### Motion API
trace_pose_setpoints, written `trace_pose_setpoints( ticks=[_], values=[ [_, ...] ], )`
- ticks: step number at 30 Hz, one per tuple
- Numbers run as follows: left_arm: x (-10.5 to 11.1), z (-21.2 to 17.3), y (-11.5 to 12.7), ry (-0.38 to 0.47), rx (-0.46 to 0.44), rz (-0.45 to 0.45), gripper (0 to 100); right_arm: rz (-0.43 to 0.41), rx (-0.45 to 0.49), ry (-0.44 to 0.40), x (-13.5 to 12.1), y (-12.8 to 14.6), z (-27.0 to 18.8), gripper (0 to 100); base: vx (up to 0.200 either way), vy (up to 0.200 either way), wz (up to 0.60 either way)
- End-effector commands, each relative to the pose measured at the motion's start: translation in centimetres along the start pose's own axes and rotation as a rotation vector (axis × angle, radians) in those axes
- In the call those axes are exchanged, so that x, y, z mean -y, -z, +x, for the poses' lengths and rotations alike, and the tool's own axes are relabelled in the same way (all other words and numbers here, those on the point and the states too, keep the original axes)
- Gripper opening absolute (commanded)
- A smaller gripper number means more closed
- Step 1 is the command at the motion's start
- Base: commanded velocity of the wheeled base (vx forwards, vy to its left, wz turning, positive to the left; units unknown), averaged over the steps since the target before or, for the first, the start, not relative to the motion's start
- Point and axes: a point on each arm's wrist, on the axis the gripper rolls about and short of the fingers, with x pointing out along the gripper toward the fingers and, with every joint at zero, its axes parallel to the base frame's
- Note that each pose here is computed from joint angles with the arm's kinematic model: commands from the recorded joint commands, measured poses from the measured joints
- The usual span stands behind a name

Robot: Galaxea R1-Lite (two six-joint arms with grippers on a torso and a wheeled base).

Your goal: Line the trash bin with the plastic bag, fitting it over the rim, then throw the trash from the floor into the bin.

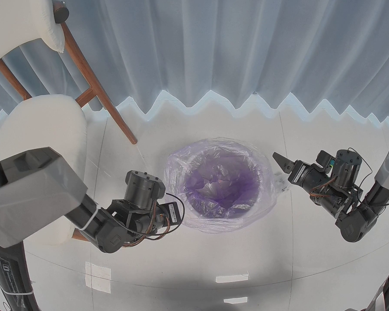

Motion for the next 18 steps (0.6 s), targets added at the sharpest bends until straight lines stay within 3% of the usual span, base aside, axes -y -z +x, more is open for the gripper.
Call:
trace_pose_setpoints(
  ticks=[1,5,7,18],
  values=[
    [-0.5,2.9,3.3,-0.032,-0.048,0.033,0,0.000,-0.003,0.006,0.1,0.1,0.0,100,0.000,0.000,0.00],
    [-0.6,3.3,3.7,-0.034,-0.052,0.044,0,0.000,-0.003,0.010,0.1,0.2,0.0,100,0.000,0.000,0.00],
    [-1.6,4.9,4.5,-0.060,-0.063,0.050,0,0.000,-0.055,0.027,0.2,1.4,-0.9,100,0.000,0.000,0.00],
    [-2.9,8.1,2.7,-0.096,0.040,0.000,0,-0.005,-0.053,0.024,0.3,1.8,-1.1,100,0.000,0.000,0.00]
  ],
)
